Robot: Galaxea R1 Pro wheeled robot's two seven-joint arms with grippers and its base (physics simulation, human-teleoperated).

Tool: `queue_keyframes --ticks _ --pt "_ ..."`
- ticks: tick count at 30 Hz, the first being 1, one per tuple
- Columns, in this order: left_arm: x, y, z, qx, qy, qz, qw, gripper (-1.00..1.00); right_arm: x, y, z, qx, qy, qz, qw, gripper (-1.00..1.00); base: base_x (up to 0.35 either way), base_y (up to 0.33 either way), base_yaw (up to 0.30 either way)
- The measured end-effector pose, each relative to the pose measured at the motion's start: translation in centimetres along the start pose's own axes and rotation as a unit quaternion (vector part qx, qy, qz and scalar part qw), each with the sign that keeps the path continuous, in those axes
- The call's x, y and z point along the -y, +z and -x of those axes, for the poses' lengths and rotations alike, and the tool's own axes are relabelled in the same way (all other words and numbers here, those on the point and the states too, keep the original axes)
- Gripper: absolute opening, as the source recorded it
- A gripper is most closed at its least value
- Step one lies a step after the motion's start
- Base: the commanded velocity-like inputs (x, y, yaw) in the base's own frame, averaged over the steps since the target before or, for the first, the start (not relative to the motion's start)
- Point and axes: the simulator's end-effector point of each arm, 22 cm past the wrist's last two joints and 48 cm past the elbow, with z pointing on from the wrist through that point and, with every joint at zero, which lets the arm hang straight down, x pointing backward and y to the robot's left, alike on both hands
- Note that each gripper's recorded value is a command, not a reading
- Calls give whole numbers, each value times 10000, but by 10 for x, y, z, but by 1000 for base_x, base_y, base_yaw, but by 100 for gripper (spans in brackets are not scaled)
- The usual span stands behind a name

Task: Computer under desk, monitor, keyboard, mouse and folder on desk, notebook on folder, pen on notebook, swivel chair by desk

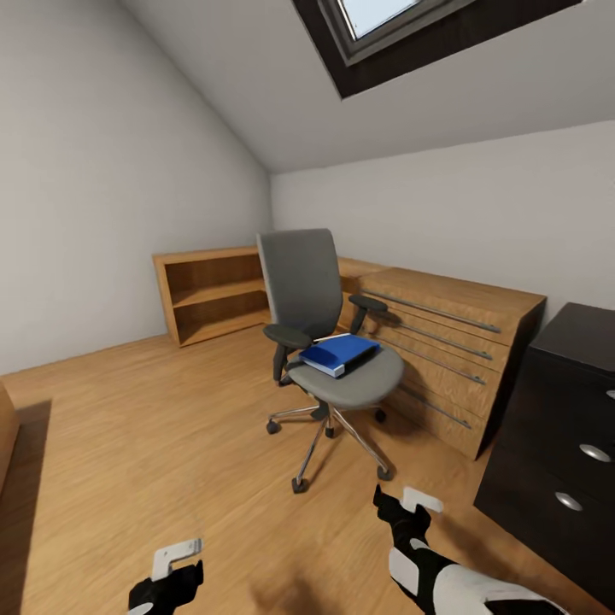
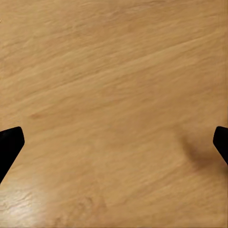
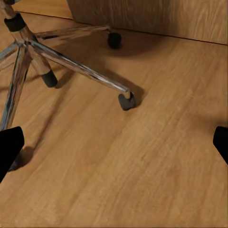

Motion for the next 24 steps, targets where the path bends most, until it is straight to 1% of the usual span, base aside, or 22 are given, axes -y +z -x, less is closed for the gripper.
queue_keyframes --ticks 5,6,9,11,12,13,14,15,21,24 --pt "-1 1 3 389 -80 8 9992 100 6 -18 -13 207 -126 52 9997 100 0 0 0" --pt "-4 6 -23 273 -39 52 9996 100 19 -31 -35 218 -196 16 9996 100 0 0 0" --pt "-5 6 -32 198 -16 64 9998 100 22 -38 -38 263 -196 8 9995 100 0 0 0" --pt "-6 5 -32 471 130 113 9987 100 28 -43 -34 370 -175 -41 9992 100 0 0 0" --pt "-6 3 -32 656 222 130 9975 100 35 -44 -31 430 -166 -94 9989 100 0 0 0" --pt "-6 1 -30 785 280 138 9964 100 44 -44 -27 480 -172 -158 9986 100 0 0 -101" --pt "-6 -1 -38 880 386 150 9953 100 64 -44 -20 563 -188 -303 9978 100 0 0 -179" --pt "-7 -2 -39 880 406 153 9952 100 64 -44 -18 570 -230 -278 9977 100 0 0 -220" --pt "-6 -9 -31 863 423 186 9952 100 41 -51 -12 519 -167 -164 9984 100 0 0 -248" --pt "-6 -13 -26 854 429 197 9952 100 38 -53 -6 516 -161 -161 9984 100 0 0 -264"
